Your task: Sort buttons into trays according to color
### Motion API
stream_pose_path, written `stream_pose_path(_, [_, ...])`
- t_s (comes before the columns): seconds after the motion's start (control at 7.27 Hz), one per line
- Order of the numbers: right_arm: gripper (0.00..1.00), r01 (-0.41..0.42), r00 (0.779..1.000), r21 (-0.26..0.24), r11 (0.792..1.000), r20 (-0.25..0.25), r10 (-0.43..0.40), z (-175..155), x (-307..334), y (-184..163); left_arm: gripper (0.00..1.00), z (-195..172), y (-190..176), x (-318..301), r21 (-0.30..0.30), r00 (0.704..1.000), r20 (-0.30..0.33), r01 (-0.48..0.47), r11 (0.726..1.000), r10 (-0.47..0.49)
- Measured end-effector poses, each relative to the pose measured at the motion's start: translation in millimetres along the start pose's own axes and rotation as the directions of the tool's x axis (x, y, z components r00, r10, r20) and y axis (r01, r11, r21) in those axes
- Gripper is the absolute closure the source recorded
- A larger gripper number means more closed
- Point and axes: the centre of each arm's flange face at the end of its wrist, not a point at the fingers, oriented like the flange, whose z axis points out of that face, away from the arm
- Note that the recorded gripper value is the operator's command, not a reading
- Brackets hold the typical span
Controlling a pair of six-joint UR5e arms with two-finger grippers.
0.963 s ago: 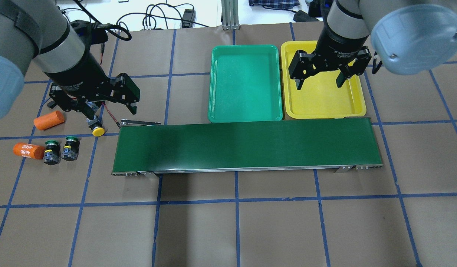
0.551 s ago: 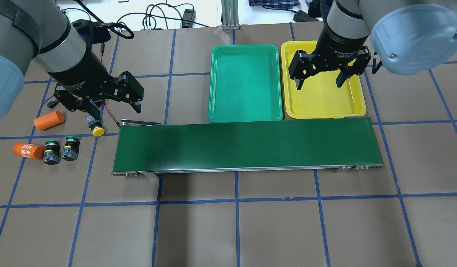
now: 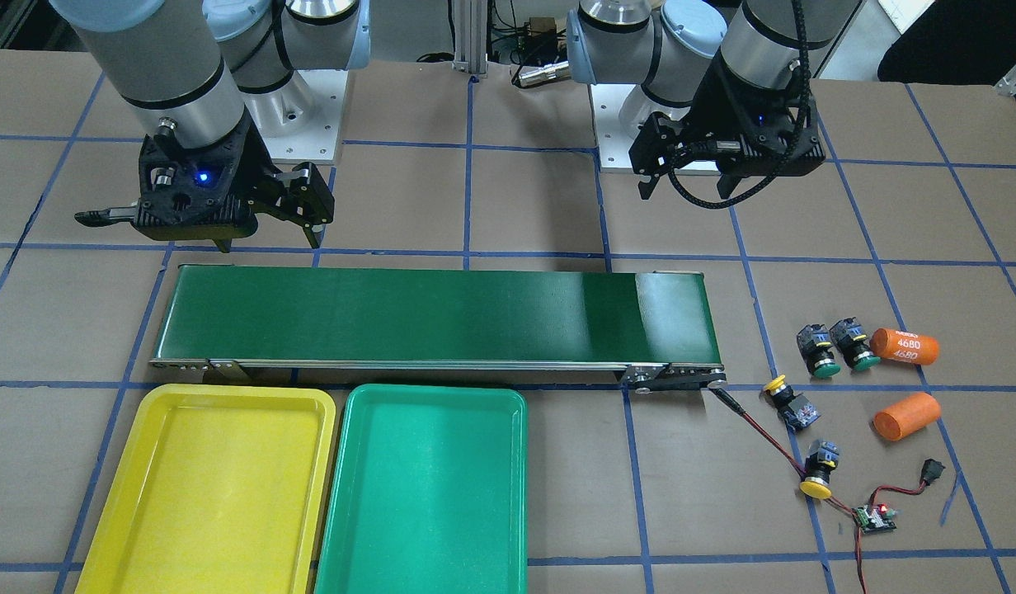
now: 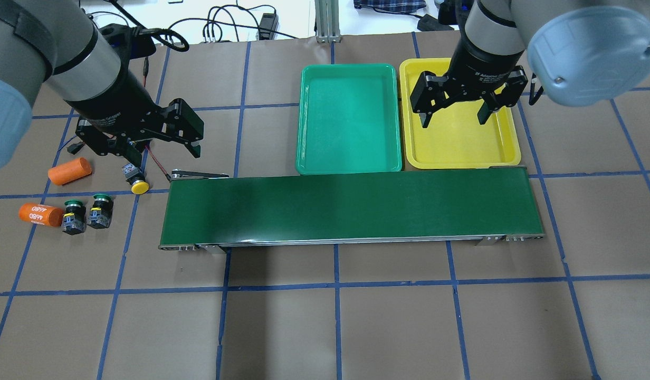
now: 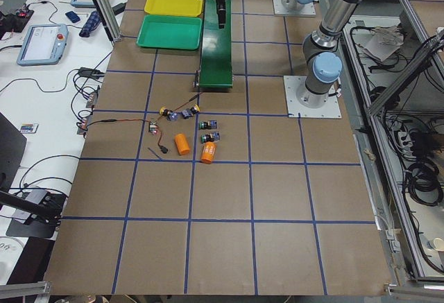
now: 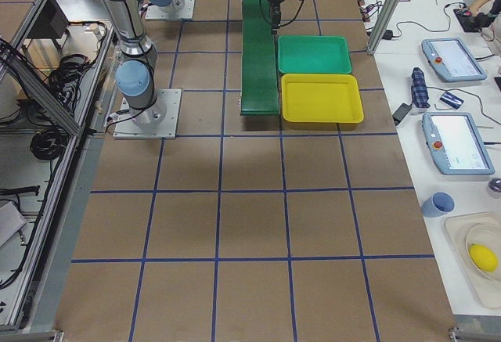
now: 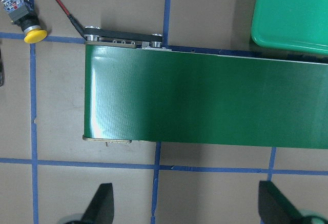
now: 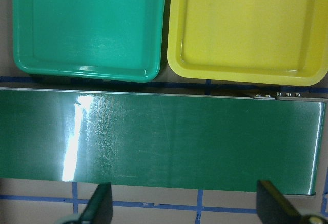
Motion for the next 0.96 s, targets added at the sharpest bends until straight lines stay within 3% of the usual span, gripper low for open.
stream_pose_path(0.69, [0.00,0.002,1.000,0.004,1.000,0.002,-0.002,-0.4,-0.3,-0.4,0.00,2.6,-17.9,-51.4,-0.010,0.994,0.016,0.108,0.994,-0.108])
stream_pose_path(0.96, [0.00,0.003,1.000,0.004,1.000,0.003,-0.003,-0.3,-0.3,-0.4,0.00,15.8,-43.9,-98.7,-0.012,0.986,0.011,0.164,0.986,-0.164])
